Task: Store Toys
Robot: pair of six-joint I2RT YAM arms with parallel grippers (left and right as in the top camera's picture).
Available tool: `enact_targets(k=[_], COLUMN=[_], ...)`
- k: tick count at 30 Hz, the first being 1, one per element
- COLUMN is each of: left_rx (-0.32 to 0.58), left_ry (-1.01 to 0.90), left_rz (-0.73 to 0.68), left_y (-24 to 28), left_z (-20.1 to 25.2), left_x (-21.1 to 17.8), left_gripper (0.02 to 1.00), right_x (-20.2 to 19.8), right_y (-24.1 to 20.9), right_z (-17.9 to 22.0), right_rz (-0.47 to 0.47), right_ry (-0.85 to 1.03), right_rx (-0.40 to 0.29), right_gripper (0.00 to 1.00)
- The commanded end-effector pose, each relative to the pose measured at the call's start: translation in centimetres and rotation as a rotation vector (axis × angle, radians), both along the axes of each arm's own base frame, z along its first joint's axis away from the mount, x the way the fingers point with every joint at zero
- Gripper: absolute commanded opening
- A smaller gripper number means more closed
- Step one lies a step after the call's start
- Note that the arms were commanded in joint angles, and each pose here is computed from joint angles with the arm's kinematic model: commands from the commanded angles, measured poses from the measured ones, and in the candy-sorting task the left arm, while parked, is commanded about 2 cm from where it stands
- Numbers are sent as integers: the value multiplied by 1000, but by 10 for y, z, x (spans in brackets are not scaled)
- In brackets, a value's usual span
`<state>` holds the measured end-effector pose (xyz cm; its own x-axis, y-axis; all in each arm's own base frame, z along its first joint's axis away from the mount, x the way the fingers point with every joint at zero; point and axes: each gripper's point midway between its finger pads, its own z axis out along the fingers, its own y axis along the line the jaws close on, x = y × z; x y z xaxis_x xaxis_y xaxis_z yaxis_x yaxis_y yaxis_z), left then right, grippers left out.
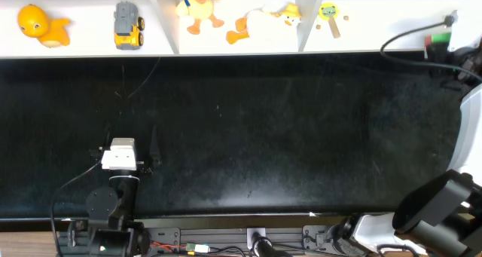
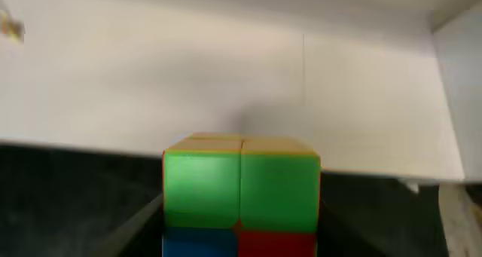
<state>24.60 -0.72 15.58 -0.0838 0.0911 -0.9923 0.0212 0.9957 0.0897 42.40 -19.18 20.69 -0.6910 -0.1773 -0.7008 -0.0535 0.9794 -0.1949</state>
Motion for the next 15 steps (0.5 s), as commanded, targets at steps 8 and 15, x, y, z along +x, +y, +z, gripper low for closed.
enact_targets(k=[8,15], left_rx=[18,18], left_ry=[-8,-8], left_rz=[-11,-11], left_y=[-2,-2], left_z=[1,1], left_x=[0,0], left_gripper=[998,998], right_x=[61,79], right_y=[27,29], right_z=[-6,-32], right_rz=[26,-9], right_ry=[18,57], right_rx=[105,209], right_gripper=[457,443])
